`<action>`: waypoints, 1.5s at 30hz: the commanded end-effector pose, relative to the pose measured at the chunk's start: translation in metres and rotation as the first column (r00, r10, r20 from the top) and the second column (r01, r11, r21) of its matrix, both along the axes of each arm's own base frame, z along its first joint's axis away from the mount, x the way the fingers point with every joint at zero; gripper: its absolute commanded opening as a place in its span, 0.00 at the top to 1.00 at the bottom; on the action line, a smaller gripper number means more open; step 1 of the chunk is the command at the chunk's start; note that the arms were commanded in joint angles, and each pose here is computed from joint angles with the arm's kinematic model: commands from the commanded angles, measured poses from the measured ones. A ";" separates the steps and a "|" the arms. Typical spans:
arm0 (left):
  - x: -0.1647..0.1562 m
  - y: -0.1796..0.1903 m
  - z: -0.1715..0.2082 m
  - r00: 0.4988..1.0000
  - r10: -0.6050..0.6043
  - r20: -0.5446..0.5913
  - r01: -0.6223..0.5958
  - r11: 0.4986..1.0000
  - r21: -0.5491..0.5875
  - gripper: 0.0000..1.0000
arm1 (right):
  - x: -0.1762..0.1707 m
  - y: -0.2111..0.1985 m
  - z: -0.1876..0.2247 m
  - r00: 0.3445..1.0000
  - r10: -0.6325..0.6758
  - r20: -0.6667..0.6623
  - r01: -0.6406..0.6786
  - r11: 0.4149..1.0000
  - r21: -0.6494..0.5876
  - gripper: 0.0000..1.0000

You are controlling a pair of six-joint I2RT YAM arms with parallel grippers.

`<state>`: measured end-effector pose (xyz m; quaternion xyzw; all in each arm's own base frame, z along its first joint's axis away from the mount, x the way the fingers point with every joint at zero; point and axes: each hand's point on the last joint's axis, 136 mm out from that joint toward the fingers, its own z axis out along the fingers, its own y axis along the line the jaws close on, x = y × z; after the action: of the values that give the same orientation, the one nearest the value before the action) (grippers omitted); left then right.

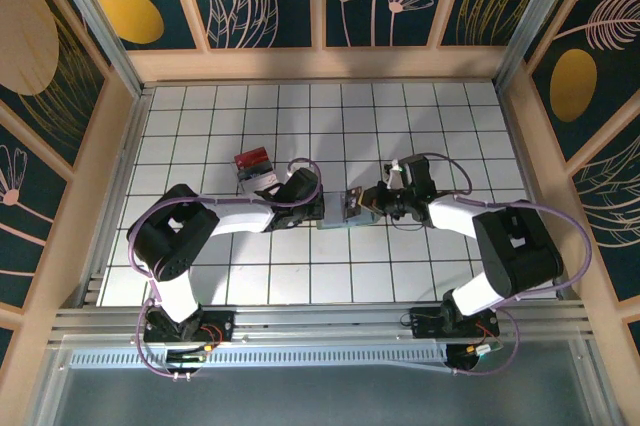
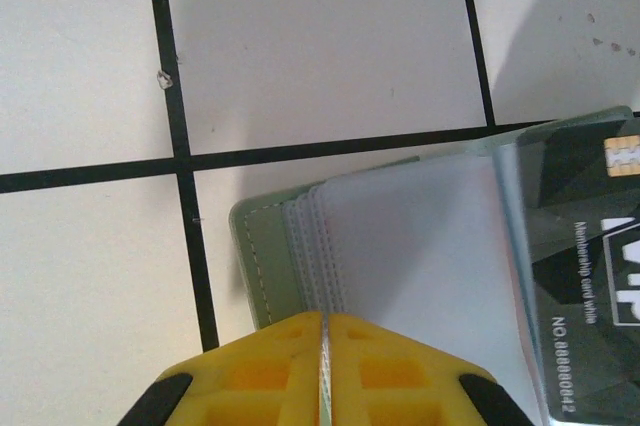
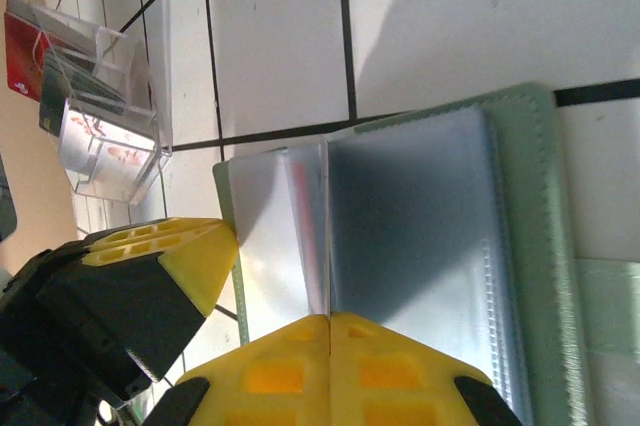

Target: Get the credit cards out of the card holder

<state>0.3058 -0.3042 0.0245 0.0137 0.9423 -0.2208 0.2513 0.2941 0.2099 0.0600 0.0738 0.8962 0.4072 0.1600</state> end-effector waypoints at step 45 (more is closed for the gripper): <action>0.020 -0.032 0.213 0.918 0.012 0.396 0.268 0.716 -0.645 0.51 | 0.001 0.028 0.184 0.875 0.002 0.485 -0.219 0.894 0.391 1.00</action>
<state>0.3262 -0.3268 0.2147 0.0062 0.7525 -0.5317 0.3885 0.3017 0.2322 0.2245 -0.0173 0.7399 0.5917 0.3195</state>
